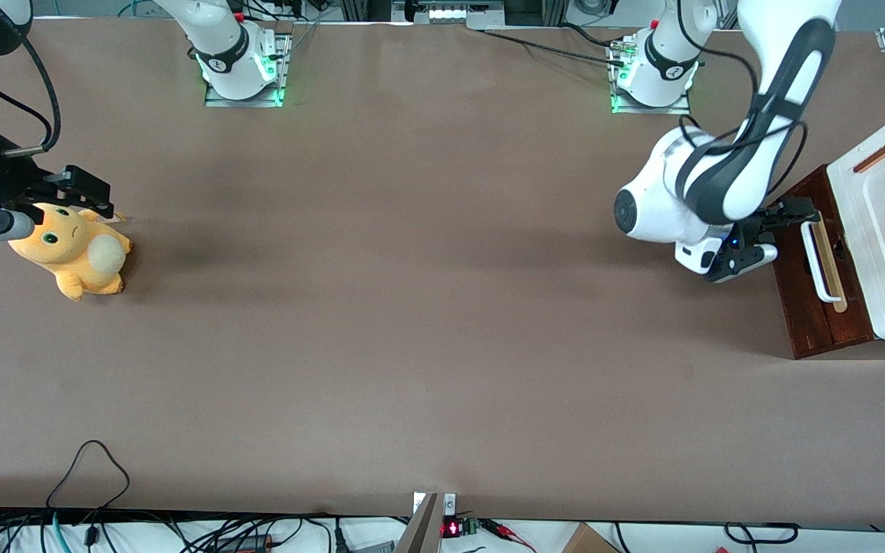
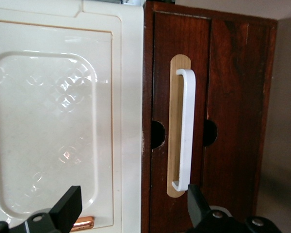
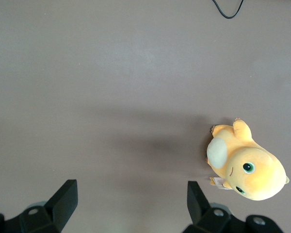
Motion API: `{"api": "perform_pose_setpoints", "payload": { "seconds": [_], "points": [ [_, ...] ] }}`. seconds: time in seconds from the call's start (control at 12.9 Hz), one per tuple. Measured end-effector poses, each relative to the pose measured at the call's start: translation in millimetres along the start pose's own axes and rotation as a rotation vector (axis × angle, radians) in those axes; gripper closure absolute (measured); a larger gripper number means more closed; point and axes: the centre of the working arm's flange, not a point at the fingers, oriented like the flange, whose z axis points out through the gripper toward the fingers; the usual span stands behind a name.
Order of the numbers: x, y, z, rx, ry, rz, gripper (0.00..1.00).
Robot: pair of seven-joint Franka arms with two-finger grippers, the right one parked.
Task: Open lower drawer with left arm only
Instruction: 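Lower the open left gripper onto the white handle of the lower drawer, then close the left gripper around the white drawer handle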
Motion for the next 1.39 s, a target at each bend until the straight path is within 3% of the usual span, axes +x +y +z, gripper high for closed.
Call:
{"api": "perform_pose_setpoints", "payload": {
  "seconds": [0.23, 0.54, 0.77, 0.85, 1.16, 1.32, 1.39],
  "points": [
    [3.0, 37.6, 35.6, 0.076, 0.017, 0.028, 0.07],
    [7.2, 66.7, 63.6, 0.133, 0.068, 0.080, 0.07],
    [11.4, 76.2, 76.8, 0.146, 0.083, 0.092, 0.11],
    [12.5, 78.7, 78.2, 0.147, 0.085, 0.094, 0.17],
    [15.6, 80.8, 83.9, 0.161, 0.099, 0.095, 0.19],
    [16.2, 80.4, 86.9, 0.169, 0.100, 0.094, 0.33],
    [16.8, 80.1, 88.7, 0.173, 0.102, 0.094, 0.33]
  ]
}}
